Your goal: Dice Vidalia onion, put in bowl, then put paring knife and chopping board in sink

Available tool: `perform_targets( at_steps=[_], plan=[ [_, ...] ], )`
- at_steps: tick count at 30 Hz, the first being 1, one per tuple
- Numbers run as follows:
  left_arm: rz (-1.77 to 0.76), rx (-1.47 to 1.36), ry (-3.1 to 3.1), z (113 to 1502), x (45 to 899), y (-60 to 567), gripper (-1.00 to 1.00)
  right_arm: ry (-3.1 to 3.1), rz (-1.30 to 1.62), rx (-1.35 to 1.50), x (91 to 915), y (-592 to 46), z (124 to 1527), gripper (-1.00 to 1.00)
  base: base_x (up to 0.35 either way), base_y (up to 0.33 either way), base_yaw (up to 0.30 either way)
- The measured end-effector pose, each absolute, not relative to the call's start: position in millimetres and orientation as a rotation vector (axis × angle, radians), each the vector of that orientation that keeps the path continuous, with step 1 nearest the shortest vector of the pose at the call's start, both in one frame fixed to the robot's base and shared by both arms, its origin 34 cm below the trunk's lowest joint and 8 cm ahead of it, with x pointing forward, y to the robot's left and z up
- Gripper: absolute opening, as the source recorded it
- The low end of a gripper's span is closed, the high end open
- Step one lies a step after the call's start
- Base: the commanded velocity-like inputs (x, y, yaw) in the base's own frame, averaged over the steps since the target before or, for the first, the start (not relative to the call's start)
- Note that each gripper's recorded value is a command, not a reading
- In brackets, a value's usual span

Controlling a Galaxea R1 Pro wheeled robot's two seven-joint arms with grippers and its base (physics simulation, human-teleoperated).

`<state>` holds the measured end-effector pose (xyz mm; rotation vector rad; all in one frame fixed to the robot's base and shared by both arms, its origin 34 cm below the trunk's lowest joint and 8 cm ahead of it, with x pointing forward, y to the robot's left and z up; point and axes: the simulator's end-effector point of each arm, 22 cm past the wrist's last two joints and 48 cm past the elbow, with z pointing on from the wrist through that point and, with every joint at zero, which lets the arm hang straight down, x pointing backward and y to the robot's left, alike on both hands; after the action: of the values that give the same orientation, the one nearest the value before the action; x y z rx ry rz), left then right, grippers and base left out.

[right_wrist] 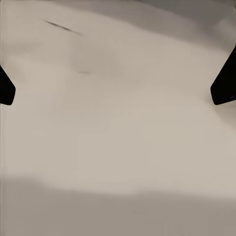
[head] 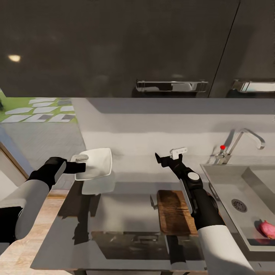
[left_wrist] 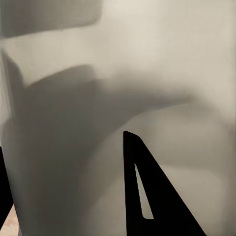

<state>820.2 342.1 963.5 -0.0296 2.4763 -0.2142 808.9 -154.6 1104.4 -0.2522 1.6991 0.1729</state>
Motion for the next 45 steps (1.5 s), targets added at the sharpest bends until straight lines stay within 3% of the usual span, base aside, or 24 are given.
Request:
perform_targets(
  at_steps=[25, 45],
  plan=[
    [-0.273, -0.001, 2.42, 998.6, 820.8, 341.9, -1.0, 1.66, 0.167, -0.254, 804.4, -154.5, 1132.1, 1.0, -0.006, 0.0, 0.0],
    [-0.272, 0.007, 2.413, 1003.4, 821.4, 340.1, -1.0, 1.653, 0.165, -0.255, 803.9, -154.6, 1136.8, 1.0, -0.295, 0.0, 0.0]
  ],
)
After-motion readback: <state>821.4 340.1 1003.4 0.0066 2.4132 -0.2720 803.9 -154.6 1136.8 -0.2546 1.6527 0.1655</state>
